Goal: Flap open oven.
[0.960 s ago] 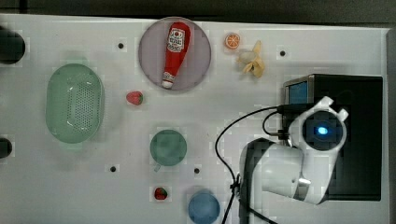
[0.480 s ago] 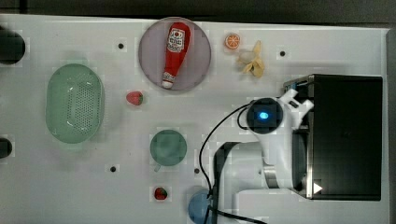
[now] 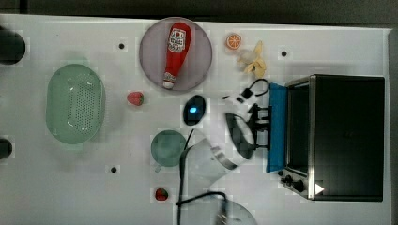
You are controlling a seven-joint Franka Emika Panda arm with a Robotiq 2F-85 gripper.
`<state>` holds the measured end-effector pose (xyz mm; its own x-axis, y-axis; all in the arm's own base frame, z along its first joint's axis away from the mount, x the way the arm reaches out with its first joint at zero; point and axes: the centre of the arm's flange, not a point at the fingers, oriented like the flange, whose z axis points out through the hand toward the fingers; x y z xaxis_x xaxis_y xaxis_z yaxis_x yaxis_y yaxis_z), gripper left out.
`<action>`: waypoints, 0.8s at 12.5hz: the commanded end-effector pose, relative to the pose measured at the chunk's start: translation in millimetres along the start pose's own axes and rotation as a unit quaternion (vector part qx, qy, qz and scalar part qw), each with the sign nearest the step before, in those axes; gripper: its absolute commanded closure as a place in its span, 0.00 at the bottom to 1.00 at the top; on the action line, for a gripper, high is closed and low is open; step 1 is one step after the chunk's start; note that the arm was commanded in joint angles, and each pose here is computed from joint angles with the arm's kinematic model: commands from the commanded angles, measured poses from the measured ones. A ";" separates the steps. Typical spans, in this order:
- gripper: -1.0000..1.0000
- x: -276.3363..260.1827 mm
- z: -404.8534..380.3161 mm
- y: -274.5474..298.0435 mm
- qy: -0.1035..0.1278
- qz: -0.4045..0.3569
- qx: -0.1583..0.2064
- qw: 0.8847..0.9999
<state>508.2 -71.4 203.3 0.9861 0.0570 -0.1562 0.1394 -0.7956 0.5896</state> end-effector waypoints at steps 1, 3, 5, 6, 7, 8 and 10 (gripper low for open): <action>0.83 0.3 6.8 -62.7 0.005 0.079 -0.057 0.995; 0.83 1.4 20.2 -91.7 0.017 0.081 -0.097 0.992; 0.83 3.2 35.7 -114.2 0.023 0.079 -0.125 0.989; 0.83 4.4 42.6 -124.6 0.024 0.067 -0.130 0.989; 0.83 7.3 46.2 -133.2 0.027 0.057 -0.135 0.989; 0.83 8.8 49.9 -141.5 0.028 0.049 -0.137 0.989; 0.83 12.1 50.4 -146.5 0.028 0.045 -0.148 0.988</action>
<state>483.8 12.3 65.7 0.9893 0.0563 -0.1348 0.1424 -0.5762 0.8048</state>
